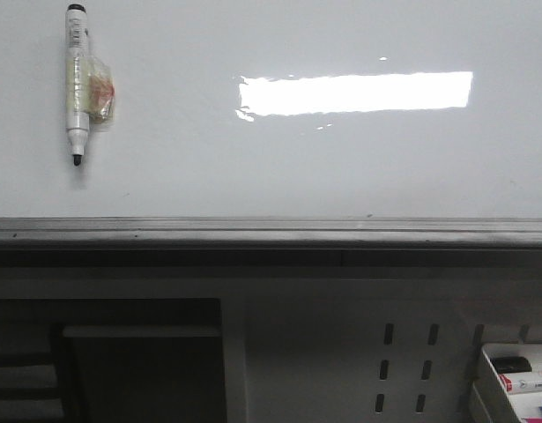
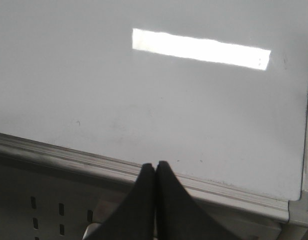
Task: Write number 4 on whiteboard
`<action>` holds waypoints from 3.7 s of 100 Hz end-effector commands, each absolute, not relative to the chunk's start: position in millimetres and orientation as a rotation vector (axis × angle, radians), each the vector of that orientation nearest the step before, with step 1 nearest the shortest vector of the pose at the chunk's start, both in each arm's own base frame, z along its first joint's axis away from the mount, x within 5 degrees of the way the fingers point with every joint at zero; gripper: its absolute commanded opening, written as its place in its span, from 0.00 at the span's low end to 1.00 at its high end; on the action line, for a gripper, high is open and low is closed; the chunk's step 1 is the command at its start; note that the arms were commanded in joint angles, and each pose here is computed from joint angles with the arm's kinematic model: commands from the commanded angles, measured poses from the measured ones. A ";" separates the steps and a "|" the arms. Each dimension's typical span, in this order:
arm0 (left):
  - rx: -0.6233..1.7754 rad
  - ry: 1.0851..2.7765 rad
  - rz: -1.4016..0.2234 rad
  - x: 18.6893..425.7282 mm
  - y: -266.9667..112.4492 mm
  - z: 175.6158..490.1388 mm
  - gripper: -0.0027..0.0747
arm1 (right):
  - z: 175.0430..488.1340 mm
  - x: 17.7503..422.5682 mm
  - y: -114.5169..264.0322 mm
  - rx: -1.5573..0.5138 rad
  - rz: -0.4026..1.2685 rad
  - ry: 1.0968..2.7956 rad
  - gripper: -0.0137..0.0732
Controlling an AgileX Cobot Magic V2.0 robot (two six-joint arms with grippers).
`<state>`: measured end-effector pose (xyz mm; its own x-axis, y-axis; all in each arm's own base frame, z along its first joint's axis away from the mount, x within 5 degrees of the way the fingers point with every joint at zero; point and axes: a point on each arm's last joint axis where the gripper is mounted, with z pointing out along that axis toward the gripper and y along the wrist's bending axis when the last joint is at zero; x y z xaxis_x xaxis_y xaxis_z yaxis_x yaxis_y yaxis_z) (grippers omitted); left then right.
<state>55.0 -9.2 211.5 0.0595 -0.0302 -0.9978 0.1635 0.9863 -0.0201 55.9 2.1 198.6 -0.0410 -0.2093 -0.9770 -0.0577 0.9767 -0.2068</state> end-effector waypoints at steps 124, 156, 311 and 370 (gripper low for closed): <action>-0.070 1.433 -0.321 53.7 -7.2 210.8 0.01 | 204.4 55.0 3.4 -0.047 0.047 1.489 0.08; -0.394 1.317 -0.603 51.9 0.0 224.4 0.01 | 212.4 54.0 1.5 0.275 0.381 1.421 0.08; 0.166 1.882 -0.758 187.2 -71.6 303.7 0.57 | 308.7 100.1 20.6 0.074 0.369 1.878 0.70; 0.221 2.031 -0.806 248.4 -87.7 276.2 0.57 | 308.9 100.2 20.5 0.075 0.368 1.875 0.70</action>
